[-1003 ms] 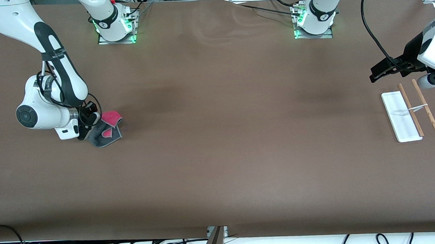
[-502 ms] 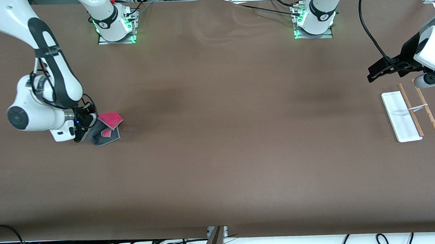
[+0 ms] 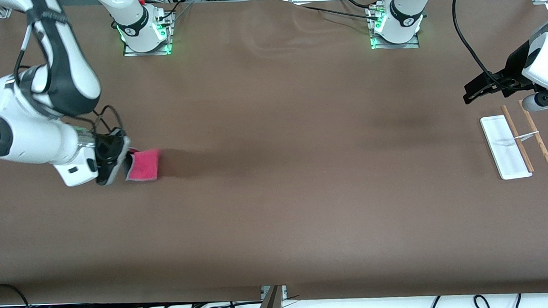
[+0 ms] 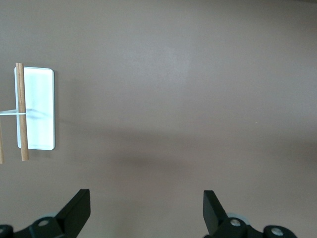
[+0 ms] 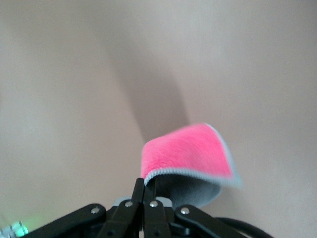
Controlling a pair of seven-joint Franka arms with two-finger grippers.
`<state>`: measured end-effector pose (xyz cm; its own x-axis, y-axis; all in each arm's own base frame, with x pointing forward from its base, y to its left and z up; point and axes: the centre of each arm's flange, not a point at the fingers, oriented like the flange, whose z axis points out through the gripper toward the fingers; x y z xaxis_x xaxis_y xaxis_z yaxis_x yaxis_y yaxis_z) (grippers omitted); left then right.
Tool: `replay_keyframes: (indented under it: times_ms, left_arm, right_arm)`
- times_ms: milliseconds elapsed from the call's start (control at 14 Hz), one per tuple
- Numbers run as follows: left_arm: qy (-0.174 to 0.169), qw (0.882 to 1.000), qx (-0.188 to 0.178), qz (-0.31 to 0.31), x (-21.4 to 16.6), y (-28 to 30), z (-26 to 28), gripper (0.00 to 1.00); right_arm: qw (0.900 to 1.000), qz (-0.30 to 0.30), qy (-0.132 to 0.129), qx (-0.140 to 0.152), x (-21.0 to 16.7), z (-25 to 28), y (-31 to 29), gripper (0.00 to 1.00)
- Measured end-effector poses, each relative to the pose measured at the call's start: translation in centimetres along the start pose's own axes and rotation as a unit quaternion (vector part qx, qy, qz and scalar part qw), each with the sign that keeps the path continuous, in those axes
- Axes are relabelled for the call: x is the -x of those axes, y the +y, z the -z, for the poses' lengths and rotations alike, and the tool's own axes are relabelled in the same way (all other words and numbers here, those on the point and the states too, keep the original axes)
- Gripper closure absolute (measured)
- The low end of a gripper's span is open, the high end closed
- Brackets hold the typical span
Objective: Pass towel and hang on rack
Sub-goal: 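Lift the towel with the right gripper toward the table middle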
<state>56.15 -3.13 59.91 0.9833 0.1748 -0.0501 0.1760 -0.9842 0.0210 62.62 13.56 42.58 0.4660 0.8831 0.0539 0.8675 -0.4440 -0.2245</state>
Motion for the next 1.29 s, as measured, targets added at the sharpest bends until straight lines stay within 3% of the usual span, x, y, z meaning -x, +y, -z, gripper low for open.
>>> replay_keyframes:
  times_ms: [287,645,932,1290]
  left_arm:
    - [0.000,1.000,0.000,0.000,0.0,0.0,0.0,0.00]
    - [0.004,1.000,0.001,-0.001,0.0,0.1,0.3,0.00]
    - [0.010,1.000,0.002,-0.003,-0.1,0.3,0.9,0.00]
    - [-0.030,0.999,-0.006,-0.012,-2.3,1.7,-3.9,0.00]
  right_arm:
    - [0.999,-0.005,0.041,0.010,-8.7,1.1,-7.3,0.99]
    - [0.995,0.011,0.091,0.026,-16.4,4.1,-15.5,0.99]
    - [0.989,0.059,0.131,0.035,-21.4,3.2,-21.2,0.99]
    - [0.979,0.103,0.170,0.044,-25.1,1.9,-26.6,0.99]
